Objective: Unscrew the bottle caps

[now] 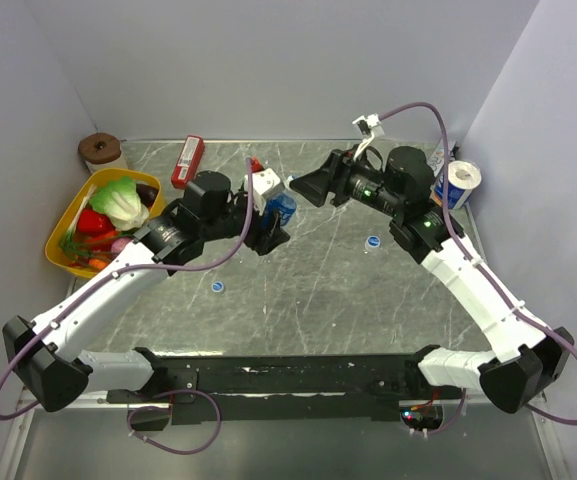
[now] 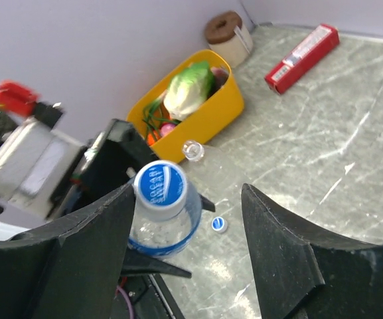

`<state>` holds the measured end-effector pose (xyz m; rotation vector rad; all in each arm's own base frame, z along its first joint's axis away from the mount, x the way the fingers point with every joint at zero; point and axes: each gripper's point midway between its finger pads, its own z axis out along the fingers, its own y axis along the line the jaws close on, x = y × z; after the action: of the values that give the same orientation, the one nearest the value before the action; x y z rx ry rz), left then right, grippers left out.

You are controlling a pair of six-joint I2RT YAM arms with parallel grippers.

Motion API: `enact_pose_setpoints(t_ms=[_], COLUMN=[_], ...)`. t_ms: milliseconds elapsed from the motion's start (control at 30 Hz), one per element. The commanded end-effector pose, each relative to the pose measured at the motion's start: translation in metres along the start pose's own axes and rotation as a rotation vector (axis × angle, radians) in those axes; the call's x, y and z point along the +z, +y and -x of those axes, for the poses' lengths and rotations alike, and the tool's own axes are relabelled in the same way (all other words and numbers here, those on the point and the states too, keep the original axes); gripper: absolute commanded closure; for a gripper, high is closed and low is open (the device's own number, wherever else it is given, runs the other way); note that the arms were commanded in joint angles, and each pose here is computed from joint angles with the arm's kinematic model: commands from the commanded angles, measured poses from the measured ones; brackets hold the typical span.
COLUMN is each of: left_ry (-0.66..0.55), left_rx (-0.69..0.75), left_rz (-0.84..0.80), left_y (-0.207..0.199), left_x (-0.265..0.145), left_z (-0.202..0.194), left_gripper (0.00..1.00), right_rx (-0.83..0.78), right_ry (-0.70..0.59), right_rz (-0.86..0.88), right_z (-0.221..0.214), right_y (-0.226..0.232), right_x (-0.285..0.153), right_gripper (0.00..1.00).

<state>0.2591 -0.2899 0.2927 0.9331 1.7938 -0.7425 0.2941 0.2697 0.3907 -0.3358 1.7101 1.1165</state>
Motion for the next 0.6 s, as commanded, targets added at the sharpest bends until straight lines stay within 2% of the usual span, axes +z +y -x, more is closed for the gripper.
enact_pose_setpoints(t_ms=[0,167,267,367,500,567], left_ry=[-0.03,-0.01,-0.009,-0.006,-0.024,-0.043], left_rx=[0.006,0.003,0.005,0.005,0.01,0.016], left_rz=[0.026,0.025,0.032,0.039,0.014,-0.032], left_y=[0.001,-0.001,-0.001,0.0,-0.006,-0.015], left_x=[0.002,0.006,0.006,0.005,0.0,-0.004], left_z=[0.01,0.005,0.005,0.004,0.008,0.013], left_gripper=[0.62,0.62,0.62,0.62,0.62,0.61], right_rx=[-0.008,0.002,-0.001,-0.009,-0.035,-0.06], right_ry=[-0.053,-0.059,-0.051,-0.055,-0.068,-0.059], right_rz=[0.015,0.03,0.029,0.026,0.036,0.065], right_z=[0.021,0.021,0.019,0.018,0.015,0.012], right_y=[0.014,0.018,0.02,0.02,0.019,0.021], right_x=[0.004,0.01,0.014,0.015,0.014,0.013], right_gripper=[0.28,0.29,0.35,0.49,0.73,0.78])
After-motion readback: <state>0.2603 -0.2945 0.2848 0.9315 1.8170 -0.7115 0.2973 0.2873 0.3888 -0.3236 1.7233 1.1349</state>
